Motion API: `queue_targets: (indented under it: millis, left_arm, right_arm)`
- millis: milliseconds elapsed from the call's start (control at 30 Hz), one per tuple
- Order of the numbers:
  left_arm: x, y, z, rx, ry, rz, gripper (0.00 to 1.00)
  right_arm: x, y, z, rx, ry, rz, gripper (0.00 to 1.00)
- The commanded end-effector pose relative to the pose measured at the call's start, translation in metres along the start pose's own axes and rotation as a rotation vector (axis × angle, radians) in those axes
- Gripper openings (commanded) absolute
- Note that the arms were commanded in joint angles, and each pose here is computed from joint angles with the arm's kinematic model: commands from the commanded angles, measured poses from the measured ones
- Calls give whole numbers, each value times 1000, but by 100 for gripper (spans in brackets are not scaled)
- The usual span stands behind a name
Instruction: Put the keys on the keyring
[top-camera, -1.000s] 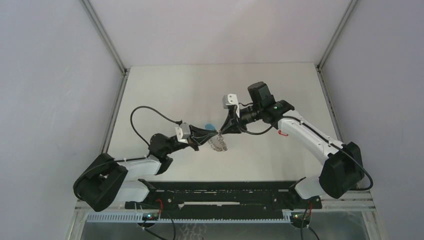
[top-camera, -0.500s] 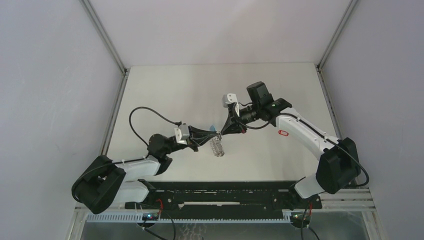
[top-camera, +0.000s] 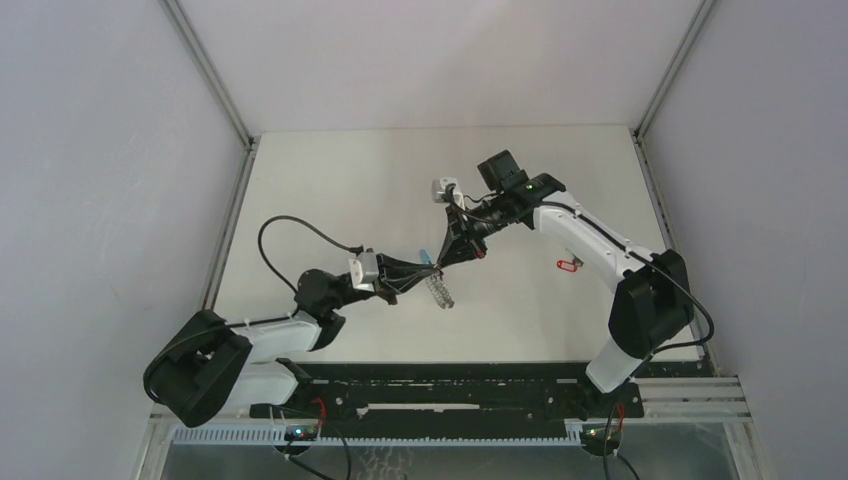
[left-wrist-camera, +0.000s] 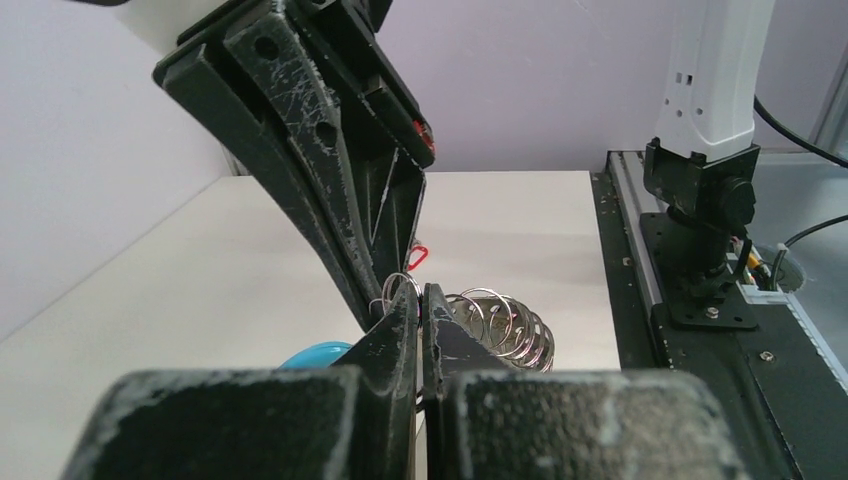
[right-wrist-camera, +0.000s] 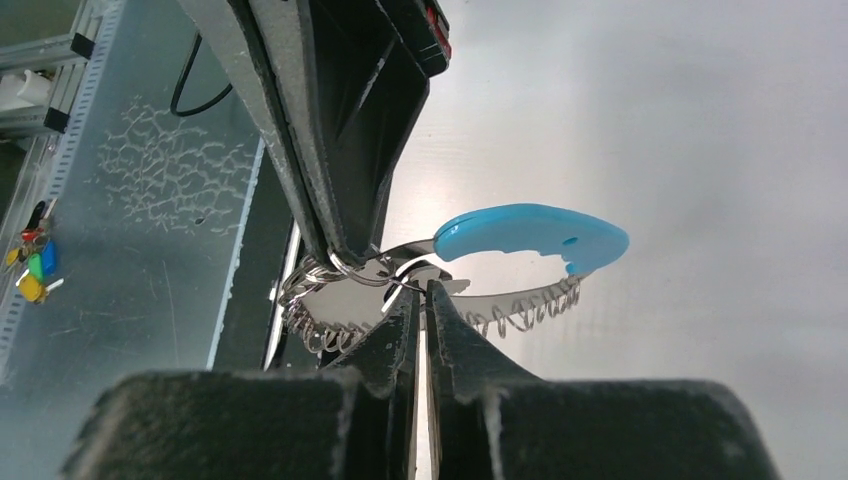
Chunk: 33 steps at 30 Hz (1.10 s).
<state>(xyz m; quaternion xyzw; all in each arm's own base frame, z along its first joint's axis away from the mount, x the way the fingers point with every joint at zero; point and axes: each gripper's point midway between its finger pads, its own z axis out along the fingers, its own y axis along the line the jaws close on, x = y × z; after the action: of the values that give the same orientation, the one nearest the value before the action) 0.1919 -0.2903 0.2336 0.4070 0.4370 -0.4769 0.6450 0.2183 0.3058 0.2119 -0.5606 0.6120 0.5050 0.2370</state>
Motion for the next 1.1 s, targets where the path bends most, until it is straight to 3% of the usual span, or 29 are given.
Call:
queue_targets:
  millis: [0, 333, 500, 767, 1067]
  left_arm:
    - [-19, -18, 8, 98, -65, 61, 0]
    - [-13, -23, 12, 136, -52, 61, 0]
    - [-8, -17, 7, 84, -45, 70, 0]
    - [-5, -3, 3, -8, -43, 64, 0]
    - [-10, -3, 1, -18, -54, 54, 0]
  right_arm:
    - [-19, 4, 2, -32, -1, -72, 0]
    - [-19, 14, 17, -95, 124, -80, 0]
    - [-14, 11, 5, -35, 108, -96, 0]
    - [-6, 7, -32, 156, 11, -191, 26]
    - [-9, 15, -31, 159, -56, -346, 33]
